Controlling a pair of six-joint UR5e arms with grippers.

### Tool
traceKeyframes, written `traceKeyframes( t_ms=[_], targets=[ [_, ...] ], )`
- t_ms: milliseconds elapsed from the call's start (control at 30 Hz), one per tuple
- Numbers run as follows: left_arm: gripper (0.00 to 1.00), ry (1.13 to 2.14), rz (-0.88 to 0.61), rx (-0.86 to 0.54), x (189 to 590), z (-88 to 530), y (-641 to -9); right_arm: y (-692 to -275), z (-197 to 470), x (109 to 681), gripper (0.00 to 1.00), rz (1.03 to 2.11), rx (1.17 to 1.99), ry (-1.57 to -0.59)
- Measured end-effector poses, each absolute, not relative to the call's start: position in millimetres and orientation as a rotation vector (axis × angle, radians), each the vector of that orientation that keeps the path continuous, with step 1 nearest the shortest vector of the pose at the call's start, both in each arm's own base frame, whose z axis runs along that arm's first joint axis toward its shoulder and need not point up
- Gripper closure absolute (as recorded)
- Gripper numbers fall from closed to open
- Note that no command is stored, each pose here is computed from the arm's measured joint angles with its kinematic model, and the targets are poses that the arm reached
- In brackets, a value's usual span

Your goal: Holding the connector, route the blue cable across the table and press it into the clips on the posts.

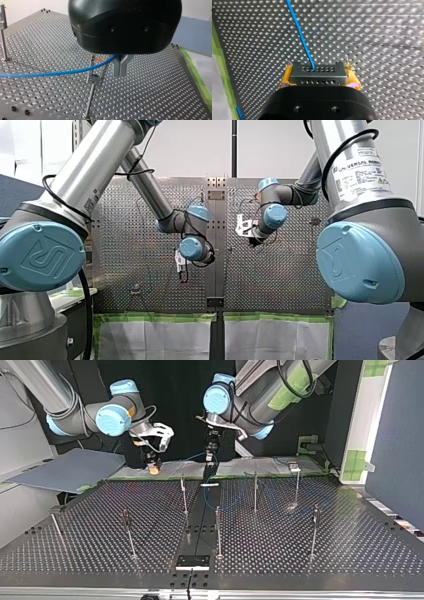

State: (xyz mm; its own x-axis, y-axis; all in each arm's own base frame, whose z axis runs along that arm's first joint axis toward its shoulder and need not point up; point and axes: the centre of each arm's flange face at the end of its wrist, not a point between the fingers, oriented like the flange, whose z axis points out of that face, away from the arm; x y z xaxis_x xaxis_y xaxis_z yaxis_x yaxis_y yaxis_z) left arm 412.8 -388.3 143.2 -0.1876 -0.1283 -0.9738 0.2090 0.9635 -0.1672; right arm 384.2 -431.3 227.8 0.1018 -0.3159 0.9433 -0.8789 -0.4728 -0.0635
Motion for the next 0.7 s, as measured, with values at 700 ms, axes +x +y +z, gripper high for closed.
traceKeyframes(
  t_ms=[700],
  targets=[
    [1.0,1.698,-0.388,0.057,469,160,-421,-445,213,384,1.0,1.431,1.848,-1.152]
  ],
)
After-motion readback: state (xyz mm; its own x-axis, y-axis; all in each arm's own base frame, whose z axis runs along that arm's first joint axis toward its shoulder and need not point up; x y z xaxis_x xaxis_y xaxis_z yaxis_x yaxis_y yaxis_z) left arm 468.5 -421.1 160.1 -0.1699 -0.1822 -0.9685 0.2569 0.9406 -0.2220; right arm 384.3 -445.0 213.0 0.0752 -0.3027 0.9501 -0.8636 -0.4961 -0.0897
